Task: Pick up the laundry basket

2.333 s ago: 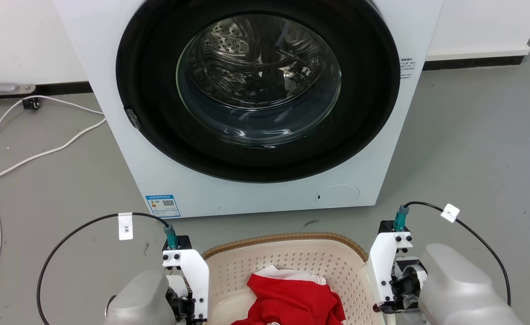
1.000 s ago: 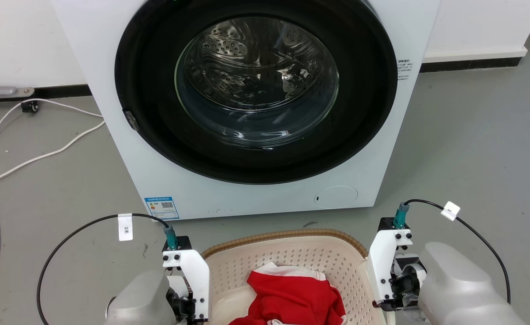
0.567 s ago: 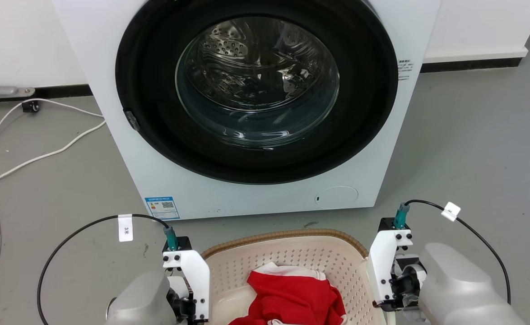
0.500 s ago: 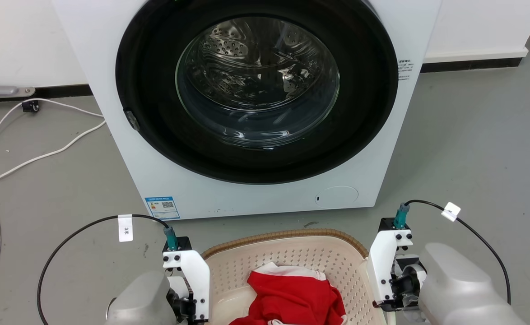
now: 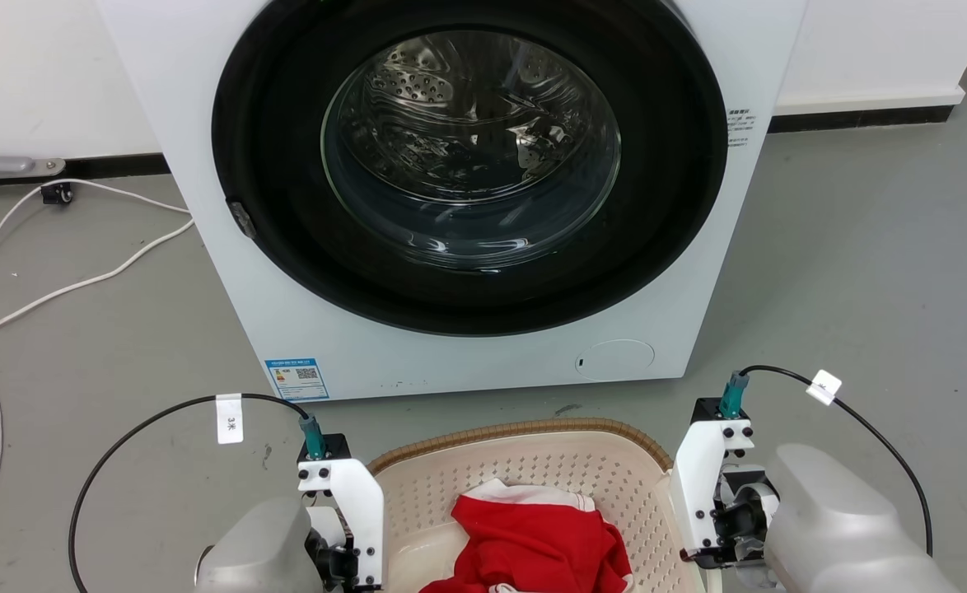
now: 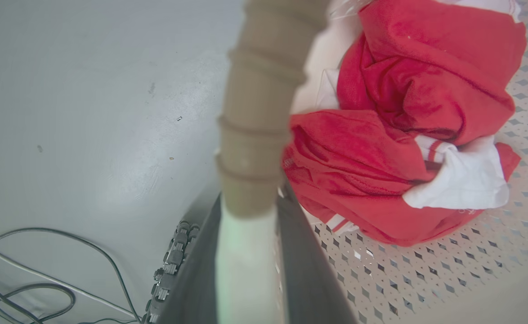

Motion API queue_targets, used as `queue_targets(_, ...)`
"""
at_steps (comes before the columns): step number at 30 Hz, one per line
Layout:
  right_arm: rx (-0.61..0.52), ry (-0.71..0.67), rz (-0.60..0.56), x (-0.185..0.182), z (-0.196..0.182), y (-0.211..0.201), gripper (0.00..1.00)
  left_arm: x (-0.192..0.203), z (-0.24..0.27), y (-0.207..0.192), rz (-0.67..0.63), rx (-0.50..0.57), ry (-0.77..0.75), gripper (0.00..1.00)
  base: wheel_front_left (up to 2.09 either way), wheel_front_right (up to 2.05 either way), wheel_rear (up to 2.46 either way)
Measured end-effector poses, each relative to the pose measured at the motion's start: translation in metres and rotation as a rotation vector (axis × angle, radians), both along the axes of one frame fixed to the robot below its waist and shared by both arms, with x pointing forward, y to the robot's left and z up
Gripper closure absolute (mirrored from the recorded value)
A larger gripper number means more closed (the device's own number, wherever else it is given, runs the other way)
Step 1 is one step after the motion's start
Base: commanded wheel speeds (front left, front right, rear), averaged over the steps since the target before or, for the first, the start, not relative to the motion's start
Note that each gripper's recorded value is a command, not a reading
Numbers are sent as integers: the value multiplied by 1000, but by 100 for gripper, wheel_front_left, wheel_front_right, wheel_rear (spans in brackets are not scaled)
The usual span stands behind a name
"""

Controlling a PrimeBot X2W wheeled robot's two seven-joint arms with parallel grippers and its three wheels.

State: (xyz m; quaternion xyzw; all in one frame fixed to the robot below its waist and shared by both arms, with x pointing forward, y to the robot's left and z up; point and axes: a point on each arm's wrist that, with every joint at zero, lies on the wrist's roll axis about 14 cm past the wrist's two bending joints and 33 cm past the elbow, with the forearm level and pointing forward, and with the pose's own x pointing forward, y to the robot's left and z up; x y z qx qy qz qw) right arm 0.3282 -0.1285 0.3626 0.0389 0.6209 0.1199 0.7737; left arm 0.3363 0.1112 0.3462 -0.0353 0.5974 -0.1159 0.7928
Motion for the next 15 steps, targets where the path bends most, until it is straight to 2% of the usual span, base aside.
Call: queue_targets(15, 0, -4, 0, 0, 1, 0, 100, 0, 1, 0, -2, 0, -6, 100, 0, 0, 0)
